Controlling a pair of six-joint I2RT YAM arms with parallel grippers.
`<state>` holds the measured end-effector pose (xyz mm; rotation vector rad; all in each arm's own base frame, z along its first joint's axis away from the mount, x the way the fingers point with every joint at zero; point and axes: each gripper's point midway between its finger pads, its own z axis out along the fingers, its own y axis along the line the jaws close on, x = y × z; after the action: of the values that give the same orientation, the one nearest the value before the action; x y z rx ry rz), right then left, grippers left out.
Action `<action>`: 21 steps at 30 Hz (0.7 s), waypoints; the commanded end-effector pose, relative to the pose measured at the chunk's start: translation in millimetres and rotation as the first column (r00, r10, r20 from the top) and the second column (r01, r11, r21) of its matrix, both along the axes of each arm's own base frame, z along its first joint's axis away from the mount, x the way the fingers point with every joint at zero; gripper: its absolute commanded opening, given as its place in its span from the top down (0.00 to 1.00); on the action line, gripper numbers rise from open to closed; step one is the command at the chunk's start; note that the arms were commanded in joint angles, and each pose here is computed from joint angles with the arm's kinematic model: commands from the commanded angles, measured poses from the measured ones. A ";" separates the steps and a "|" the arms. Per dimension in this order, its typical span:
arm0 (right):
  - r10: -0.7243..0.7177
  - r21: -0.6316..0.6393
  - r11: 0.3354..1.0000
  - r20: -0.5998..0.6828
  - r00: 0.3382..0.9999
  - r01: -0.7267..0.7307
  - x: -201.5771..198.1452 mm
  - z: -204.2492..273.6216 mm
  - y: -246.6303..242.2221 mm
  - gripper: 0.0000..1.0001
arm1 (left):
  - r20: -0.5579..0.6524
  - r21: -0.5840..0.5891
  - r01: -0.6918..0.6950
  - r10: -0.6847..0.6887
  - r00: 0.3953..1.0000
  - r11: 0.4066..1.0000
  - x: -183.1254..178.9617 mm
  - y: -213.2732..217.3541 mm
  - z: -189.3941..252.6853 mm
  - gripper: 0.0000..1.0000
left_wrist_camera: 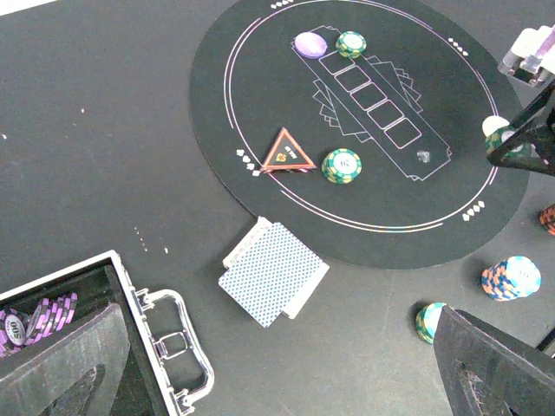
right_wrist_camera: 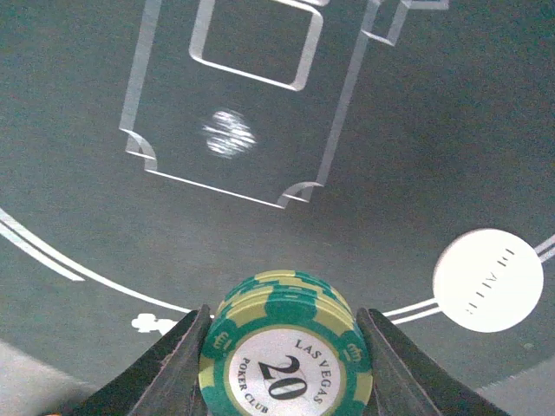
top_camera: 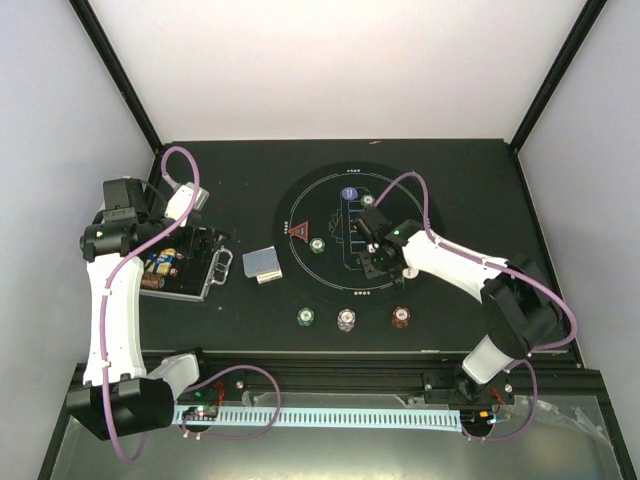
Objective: Distribute texas hold em gaming equipment
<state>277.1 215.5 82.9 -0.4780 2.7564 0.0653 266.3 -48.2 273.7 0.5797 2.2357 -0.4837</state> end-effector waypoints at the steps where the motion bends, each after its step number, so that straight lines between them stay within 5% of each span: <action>1: -0.037 -0.003 0.999 0.019 0.999 0.037 14.0 -9.5 -18.8 0.59 | 0.026 0.006 -0.002 0.002 1.000 1.000 -0.9 1.1 6.2 0.01; 21: -0.145 -0.044 0.989 -0.060 0.988 0.143 29.0 -69.0 -48.4 0.61 | 0.037 0.024 -0.002 0.001 0.999 1.000 1.6 3.5 8.0 0.01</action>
<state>304.4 171.0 17.0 -0.3160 2.8579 -0.0116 266.5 -48.1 273.7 0.5822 2.2344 -0.4816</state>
